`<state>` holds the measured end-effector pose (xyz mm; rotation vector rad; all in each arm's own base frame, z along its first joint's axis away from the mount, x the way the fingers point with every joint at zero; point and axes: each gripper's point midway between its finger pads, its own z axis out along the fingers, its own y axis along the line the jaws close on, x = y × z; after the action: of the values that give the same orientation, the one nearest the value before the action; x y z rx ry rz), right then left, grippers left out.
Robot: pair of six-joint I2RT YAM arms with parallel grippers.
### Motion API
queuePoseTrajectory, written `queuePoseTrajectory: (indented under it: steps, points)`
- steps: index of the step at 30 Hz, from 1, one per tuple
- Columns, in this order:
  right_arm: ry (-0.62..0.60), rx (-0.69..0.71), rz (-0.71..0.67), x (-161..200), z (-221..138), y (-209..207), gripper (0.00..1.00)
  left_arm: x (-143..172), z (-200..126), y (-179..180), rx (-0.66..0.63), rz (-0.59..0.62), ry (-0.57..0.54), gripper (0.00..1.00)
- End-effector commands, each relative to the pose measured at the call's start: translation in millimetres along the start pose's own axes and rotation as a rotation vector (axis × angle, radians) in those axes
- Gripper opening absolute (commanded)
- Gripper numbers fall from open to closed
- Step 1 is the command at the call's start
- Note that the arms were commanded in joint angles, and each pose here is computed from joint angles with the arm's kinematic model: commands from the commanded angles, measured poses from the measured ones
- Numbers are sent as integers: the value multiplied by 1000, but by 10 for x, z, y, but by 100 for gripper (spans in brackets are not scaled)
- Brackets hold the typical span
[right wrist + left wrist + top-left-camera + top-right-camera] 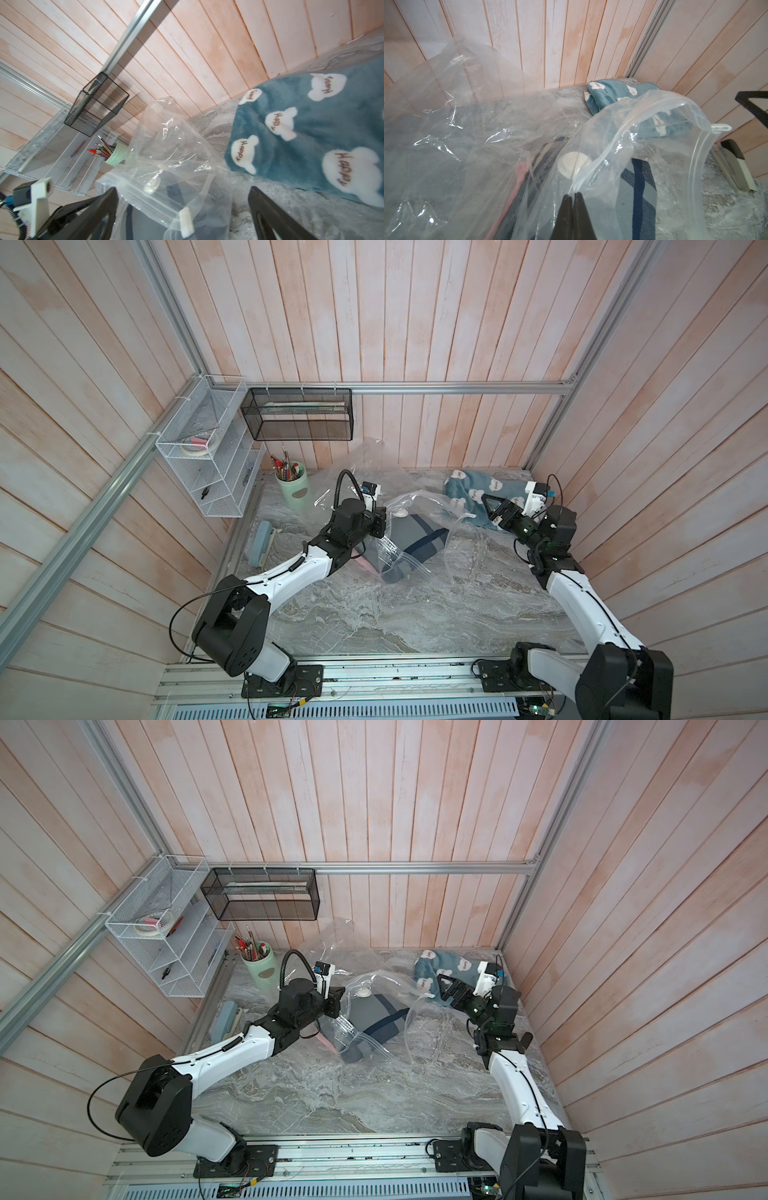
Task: Take the blanket out of the vacuum bag
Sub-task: Take out the blanket from the vacuum bag.
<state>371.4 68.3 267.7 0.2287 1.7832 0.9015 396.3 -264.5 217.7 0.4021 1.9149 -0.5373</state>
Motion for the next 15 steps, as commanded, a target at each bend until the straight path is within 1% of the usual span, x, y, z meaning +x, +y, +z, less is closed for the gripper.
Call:
queuePoseTrajectory:
  steps: [1,6,15]
  points:
    - [-10,-68,2,45,-29,266,98,-170,9,-50,28,-7,-52,0]
    - [-6,-111,12,190,-79,510,94,-156,56,-56,37,-3,-55,0]
    - [9,-182,98,408,-150,711,87,-260,195,-59,37,34,-69,0]
